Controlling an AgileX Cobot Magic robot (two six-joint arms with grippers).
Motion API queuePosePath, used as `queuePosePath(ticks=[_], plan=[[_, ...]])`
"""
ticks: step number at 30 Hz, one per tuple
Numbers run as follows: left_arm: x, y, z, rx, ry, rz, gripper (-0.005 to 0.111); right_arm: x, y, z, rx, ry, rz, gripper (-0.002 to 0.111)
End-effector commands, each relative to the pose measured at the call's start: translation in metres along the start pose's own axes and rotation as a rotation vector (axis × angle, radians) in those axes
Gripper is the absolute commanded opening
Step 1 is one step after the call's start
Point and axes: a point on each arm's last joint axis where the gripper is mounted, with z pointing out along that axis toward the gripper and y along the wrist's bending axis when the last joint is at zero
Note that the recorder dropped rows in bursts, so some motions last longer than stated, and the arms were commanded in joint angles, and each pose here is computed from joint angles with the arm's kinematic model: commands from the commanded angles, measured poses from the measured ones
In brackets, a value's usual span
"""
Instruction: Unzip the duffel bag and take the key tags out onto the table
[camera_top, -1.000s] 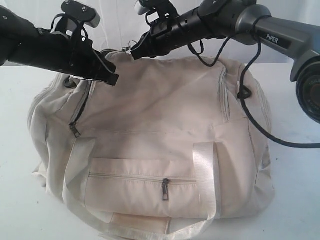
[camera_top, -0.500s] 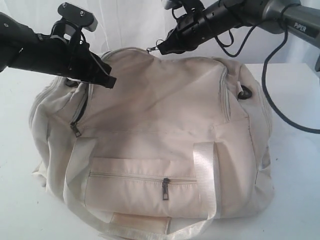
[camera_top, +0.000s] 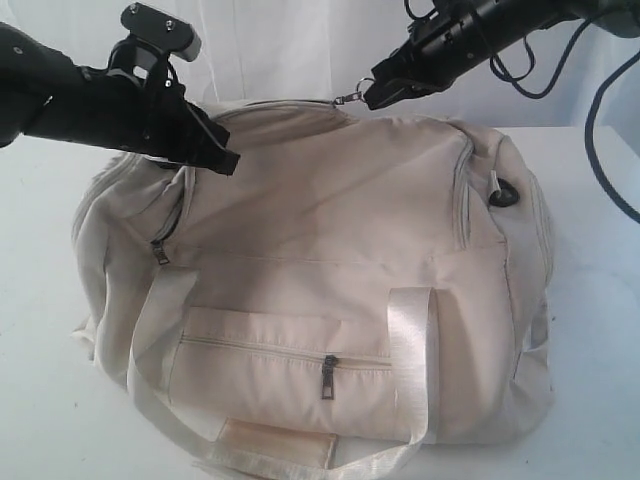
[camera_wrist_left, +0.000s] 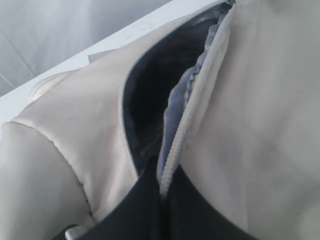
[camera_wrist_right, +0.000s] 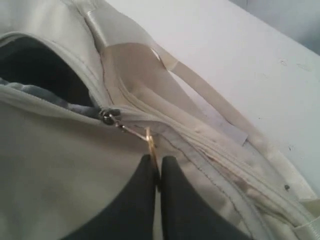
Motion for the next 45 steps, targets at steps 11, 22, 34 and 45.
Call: queuePosePath(ticks=[11, 22, 34, 45], plan=[[-0.049, -0.007, -0.024, 0.182, -0.061, 0.112, 0.07, -0.007, 0.001, 0.005, 0.067, -0.039, -0.064, 0.0], [-0.075, 0.009, 0.025, 0.185, -0.098, 0.135, 0.07, -0.006, 0.01, 0.008, 0.008, -0.021, -0.056, 0.0], [-0.057, 0.0, 0.083, 0.238, -0.038, 0.181, 0.049, -0.006, 0.012, 0.009, -0.019, -0.019, -0.05, 0.0], [-0.056, 0.007, 0.087, 0.16, -0.038, 0.134, 0.0, -0.002, 0.009, 0.009, 0.022, 0.02, -0.068, 0.0]])
